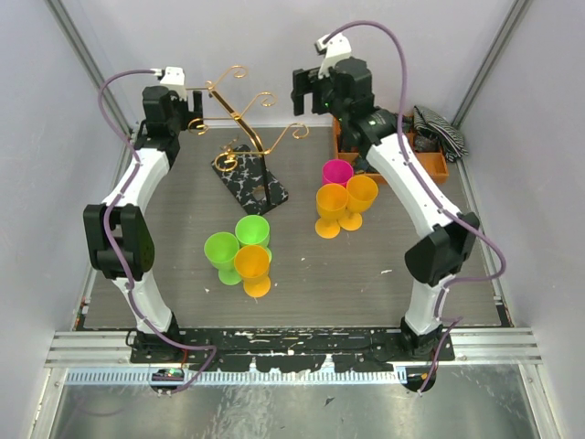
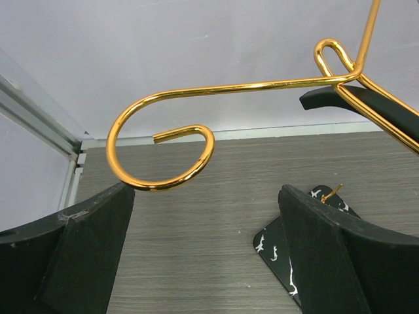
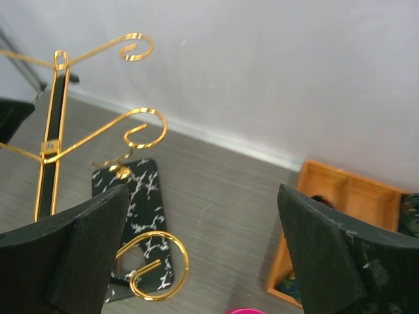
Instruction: Place the wine glass upside down on the wine glass rack
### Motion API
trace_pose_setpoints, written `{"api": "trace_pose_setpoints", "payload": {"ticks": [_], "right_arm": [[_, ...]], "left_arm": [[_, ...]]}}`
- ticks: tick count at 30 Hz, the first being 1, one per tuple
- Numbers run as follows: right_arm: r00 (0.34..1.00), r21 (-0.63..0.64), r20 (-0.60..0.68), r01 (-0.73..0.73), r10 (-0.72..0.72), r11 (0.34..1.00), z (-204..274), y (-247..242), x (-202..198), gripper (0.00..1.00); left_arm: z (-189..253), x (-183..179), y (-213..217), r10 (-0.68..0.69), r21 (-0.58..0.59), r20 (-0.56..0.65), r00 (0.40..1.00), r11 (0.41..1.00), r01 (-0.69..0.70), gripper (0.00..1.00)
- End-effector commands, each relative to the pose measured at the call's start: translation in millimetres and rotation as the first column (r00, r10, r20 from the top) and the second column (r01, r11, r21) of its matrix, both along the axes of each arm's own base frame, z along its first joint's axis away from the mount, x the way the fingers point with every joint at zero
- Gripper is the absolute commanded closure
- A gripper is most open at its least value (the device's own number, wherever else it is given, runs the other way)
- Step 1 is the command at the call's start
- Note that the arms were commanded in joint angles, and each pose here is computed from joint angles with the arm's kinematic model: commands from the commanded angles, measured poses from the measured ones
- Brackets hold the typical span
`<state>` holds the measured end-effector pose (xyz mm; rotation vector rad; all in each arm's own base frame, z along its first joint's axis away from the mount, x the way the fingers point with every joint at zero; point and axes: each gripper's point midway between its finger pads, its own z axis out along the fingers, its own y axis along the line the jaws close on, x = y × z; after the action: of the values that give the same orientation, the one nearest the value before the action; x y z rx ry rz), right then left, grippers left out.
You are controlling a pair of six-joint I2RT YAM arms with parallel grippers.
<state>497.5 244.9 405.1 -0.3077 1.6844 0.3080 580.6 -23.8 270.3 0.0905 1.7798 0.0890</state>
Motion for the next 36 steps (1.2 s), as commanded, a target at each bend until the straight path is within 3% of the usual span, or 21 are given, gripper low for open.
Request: {"api": "trace_pose_setpoints", "payload": {"ticks": [1,11,19,26,36], "right_arm": [[0.993,0.074,-0.019,-0.118,0.12,0.99,-7.5,34.4,4.2,0.0],[0.97,0.211,-0.108,-0.19,0.216,0.959,-29.7,55.5,10.4,0.0],[0.947,0.183,-0.243,-0.167,0.209,0.969,-63.6,49.9,3.7,0.0],[0.933,0.196,-0.264,-0.198,0.246,0.96,-76.8,57.4,7.3,0.0],[0.867,0.173,-0.373,-0.285,0.331,0.943,-95.9,58.4,-32.7,0.0]], "left_arm": [[22.6,-8.3,-10.5,-0.064,0.007,0.058,0.996,0.998,0.064,0.02],[12.7,-8.7,-17.6,-0.127,0.021,0.061,0.99,0.992,0.126,0.02],[6.6,-7.9,-25.7,-0.174,0.013,0.078,0.982,0.985,0.173,0.02],[5.8,-9.2,-35.8,-0.223,-0.004,0.098,0.97,0.974,0.225,0.02],[6.2,-16.3,-45.7,-0.277,-0.011,0.115,0.954,0.96,0.281,0.02]]}}
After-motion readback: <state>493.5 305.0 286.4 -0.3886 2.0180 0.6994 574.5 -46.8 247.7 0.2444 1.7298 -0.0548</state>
